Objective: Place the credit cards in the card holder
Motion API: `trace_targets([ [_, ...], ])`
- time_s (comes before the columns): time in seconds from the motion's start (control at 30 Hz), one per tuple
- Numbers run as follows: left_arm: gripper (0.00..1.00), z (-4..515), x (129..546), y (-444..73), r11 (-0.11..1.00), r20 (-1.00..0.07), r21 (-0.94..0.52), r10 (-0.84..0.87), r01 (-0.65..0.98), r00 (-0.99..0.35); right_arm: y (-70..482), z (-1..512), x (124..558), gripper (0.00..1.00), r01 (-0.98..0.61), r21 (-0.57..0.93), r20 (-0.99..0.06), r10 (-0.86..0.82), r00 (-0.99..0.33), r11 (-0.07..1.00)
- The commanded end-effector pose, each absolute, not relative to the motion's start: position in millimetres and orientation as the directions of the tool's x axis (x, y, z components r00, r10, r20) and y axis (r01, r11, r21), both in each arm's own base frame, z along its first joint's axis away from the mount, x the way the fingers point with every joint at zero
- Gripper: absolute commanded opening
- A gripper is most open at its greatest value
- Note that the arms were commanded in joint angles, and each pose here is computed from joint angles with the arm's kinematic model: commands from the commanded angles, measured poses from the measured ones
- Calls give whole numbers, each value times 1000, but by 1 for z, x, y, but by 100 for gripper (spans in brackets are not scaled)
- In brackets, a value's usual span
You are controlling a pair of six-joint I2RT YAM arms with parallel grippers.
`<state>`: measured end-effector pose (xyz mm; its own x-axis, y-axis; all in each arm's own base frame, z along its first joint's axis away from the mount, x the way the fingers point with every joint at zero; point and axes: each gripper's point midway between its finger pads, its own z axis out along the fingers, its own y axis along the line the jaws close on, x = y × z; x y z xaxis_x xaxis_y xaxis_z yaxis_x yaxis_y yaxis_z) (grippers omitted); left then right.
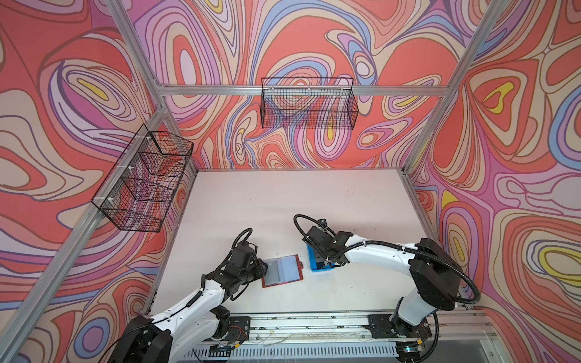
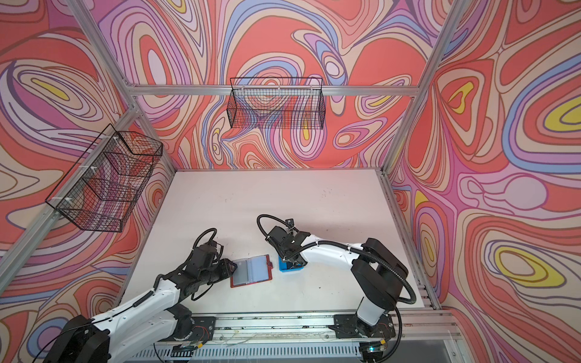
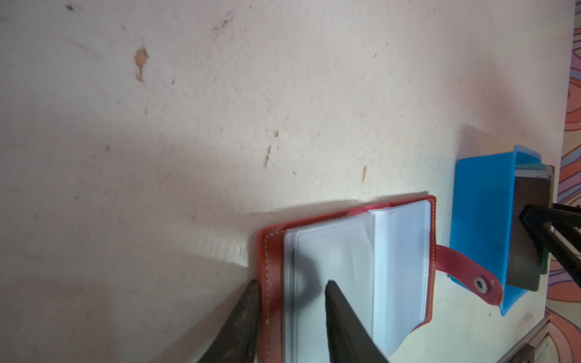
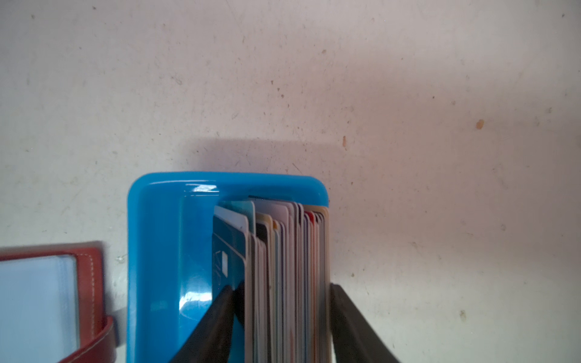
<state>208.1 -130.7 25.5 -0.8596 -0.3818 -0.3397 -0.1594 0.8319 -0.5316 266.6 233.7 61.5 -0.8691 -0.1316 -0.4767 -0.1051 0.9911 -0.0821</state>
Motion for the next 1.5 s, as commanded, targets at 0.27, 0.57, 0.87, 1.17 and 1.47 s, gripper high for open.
trace_targets([
  [0.27, 37, 24, 207, -131, 832, -325, -530, -378, -164, -867, 254, 55, 259, 44, -136, 35, -451, -106, -886, 990],
  [0.57, 37, 25, 207, -131, 832, -326, -531, -378, -163, -866, 257, 36, 257, 53, -126, 128, -400, -65, -914, 984],
  [0.87, 37, 24, 207, -131, 833, -327, -528, -378, -164, -866, 278, 45, 263, 51, -153, 285, -388, -32, -921, 946],
  [1.17, 36, 25, 206, -130, 834, -330, -527, -379, -164, -864, 280, 70, 269, 53, -156, 403, -412, 27, -911, 902],
  [1.47, 36, 26, 205, -129, 832, -333, -529, -383, -166, -862, 267, 74, 271, 52, -133, 387, -423, 48, -905, 912],
])
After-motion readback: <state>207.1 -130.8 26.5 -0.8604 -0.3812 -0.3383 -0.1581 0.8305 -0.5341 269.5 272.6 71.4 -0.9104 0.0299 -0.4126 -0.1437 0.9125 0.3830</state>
